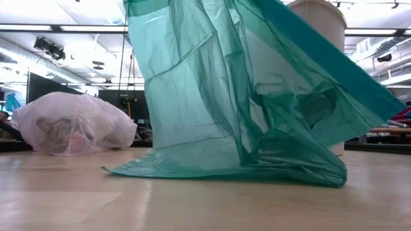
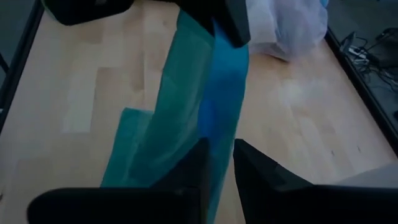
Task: Place trash/remove bag and relplace
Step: Put the blue trash bag into the white trash bin
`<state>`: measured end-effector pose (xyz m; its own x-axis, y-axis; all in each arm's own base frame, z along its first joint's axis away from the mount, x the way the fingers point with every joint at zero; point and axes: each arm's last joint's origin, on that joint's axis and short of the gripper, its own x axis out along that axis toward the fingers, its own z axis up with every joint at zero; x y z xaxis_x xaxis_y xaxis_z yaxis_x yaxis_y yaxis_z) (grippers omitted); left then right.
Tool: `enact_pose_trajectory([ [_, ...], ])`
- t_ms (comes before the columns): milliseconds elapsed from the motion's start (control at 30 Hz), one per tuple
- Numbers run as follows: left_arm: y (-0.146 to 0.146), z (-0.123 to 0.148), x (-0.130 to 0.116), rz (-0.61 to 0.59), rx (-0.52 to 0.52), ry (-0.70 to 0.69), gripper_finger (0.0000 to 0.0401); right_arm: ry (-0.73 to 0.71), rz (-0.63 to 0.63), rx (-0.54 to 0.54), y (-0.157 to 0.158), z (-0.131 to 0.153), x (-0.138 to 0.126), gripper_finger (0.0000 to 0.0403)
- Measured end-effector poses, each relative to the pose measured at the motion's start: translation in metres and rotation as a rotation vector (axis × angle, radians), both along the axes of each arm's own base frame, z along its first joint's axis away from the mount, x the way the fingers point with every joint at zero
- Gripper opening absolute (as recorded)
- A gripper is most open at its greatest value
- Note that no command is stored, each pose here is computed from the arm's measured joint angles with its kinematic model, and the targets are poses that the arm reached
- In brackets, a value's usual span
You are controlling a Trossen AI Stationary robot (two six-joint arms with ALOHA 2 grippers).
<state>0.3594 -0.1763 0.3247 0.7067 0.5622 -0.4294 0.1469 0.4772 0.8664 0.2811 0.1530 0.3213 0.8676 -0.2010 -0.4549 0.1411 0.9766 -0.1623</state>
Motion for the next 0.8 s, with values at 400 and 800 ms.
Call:
enact_pose_trajectory([
  [400,0.0,0.0001,0.0001,0.0,0.0,-0.001,0.0005,0.024,0.032,0.047,-0.0087,-0.0007,0.006,0.0005],
  [800,-0.001,0.0018,0.0018,0.013,-0.037,-0.045,0.0005,0.01,0.043,0.093,-0.0107,0.0008,0.009,0.0001],
])
